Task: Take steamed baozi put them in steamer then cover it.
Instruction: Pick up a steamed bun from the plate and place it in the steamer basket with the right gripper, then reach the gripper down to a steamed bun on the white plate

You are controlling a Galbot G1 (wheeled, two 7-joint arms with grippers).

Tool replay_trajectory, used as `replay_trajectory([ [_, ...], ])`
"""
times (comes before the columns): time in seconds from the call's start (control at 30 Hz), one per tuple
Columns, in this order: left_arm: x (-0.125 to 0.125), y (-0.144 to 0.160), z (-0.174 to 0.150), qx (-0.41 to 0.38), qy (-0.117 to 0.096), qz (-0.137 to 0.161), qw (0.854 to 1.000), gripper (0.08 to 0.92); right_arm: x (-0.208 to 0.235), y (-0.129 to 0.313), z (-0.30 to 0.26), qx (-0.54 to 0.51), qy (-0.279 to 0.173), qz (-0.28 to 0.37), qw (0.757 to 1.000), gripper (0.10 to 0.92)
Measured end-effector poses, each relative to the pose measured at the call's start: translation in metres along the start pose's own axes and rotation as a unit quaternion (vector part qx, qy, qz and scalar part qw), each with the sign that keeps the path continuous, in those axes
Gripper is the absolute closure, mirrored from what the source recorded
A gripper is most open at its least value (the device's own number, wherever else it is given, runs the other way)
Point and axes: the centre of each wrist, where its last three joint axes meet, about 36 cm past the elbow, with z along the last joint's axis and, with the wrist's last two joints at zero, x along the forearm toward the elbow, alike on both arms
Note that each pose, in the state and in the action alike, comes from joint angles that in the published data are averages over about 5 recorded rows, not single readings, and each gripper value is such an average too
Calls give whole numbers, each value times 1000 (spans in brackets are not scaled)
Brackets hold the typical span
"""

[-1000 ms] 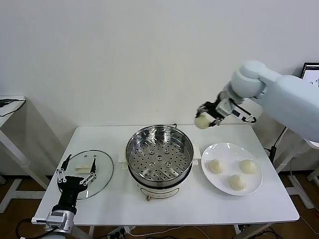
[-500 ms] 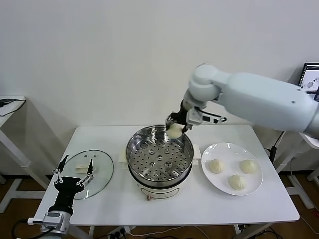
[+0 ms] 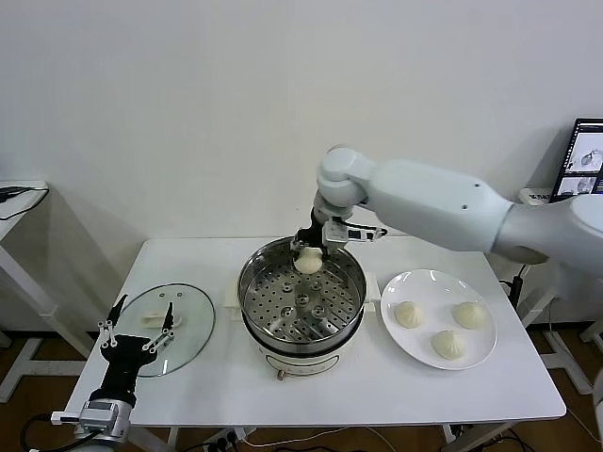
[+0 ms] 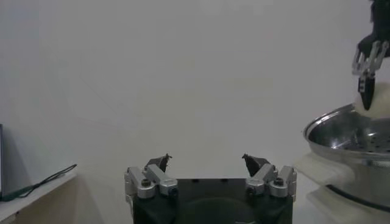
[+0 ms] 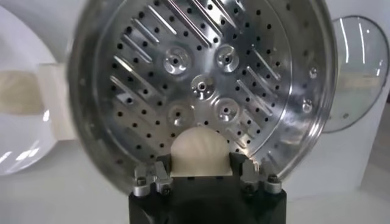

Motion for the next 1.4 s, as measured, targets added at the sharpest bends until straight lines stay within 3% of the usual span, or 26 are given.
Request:
replay_trajectory([
  [0.2, 0, 1, 1, 1, -1, -1, 1000, 177, -17, -4, 0, 1, -5, -4, 1000, 353],
  [0.4, 0, -1, 1, 4, -1, 1, 1000, 177, -22, -5, -1, -1, -4, -3, 1000, 222],
  [0.53, 1, -1, 1, 4, -2, 0, 1000, 177, -16, -4, 0, -9, -2, 5, 1000, 201],
  [0.73, 2, -2, -1, 5, -3, 1, 1000, 177, 18, 9, 6, -42, 4, 20, 999, 200],
  [0.93, 3, -5, -3, 5, -5, 2, 1000, 177, 73, 49, 8, -133, 15, 24, 991, 200],
  [1.13, 3, -10, -3, 7, -6, 6, 1000, 177, 105, 114, -5, -285, 20, 16, 958, 200],
  [1.4, 3, -15, -5, 9, -10, 12, 1000, 177, 103, 204, -31, -490, 12, 0, 872, 200],
])
